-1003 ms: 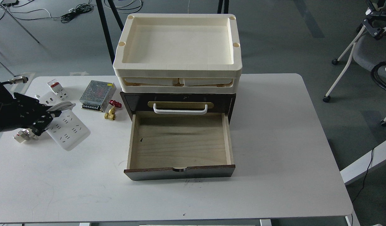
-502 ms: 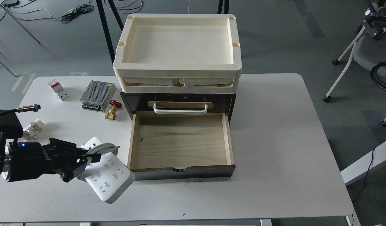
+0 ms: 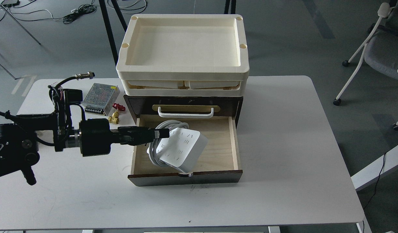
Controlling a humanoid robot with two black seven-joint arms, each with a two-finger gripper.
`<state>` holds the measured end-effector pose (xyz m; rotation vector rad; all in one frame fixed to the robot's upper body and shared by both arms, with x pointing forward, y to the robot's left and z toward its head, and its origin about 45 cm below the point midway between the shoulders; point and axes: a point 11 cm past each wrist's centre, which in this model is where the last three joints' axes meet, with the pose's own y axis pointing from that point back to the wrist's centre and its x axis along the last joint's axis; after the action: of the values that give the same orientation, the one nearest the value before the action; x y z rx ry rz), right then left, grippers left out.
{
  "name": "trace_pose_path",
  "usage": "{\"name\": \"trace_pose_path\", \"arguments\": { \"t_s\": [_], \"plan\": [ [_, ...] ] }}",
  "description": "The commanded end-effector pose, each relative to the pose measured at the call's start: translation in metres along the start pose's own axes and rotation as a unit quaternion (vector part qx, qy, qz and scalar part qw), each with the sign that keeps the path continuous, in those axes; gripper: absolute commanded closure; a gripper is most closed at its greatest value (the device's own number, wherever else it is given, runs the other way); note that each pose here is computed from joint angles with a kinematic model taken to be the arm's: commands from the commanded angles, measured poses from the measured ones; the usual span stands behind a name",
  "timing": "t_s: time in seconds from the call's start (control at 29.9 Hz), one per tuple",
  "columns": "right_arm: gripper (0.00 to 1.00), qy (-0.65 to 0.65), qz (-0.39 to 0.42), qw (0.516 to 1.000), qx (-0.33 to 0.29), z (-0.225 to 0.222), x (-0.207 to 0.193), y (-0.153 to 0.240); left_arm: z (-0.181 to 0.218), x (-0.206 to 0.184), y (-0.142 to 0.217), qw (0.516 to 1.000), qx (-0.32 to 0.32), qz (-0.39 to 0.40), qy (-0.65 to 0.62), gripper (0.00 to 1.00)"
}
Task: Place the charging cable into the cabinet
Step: 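Lift the power strip and carry it into the open drawer, then lower the power strip and cable onto the drawer bottom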
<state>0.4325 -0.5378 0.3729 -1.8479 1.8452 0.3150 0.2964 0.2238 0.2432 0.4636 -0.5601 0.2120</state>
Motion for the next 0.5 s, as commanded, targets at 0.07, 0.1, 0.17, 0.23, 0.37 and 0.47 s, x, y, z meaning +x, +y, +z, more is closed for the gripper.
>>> {"name": "trace_pose_path", "arguments": {
  "t_s": [0.07,0.1,0.17,0.23,0.37,0.47],
  "plan": [
    [0.00,0.017,0.020,1.000,0.008,-0.017,0.016,0.010,-0.024,-0.005,-0.034,0.999,-0.001,0.018,0.043,0.98],
    [0.00,0.018,0.021,1.000,0.009,-0.018,0.016,0.011,-0.028,-0.006,-0.036,0.999,0.002,0.018,0.046,0.98],
    [0.00,0.020,0.022,1.000,0.009,-0.020,0.017,0.012,-0.037,-0.012,-0.041,0.998,0.008,0.019,0.055,0.98],
    [0.00,0.020,0.022,1.000,0.009,-0.020,0.017,0.012,-0.044,-0.017,-0.045,0.998,0.014,0.022,0.061,0.98],
    [0.00,0.020,0.021,1.000,0.009,-0.020,0.017,0.012,-0.063,-0.024,-0.046,0.997,0.037,0.025,0.070,0.98],
    [0.00,0.019,0.020,1.000,0.009,-0.020,0.016,0.011,-0.079,-0.025,-0.044,0.995,0.058,0.032,0.075,0.98]
  ]
}}
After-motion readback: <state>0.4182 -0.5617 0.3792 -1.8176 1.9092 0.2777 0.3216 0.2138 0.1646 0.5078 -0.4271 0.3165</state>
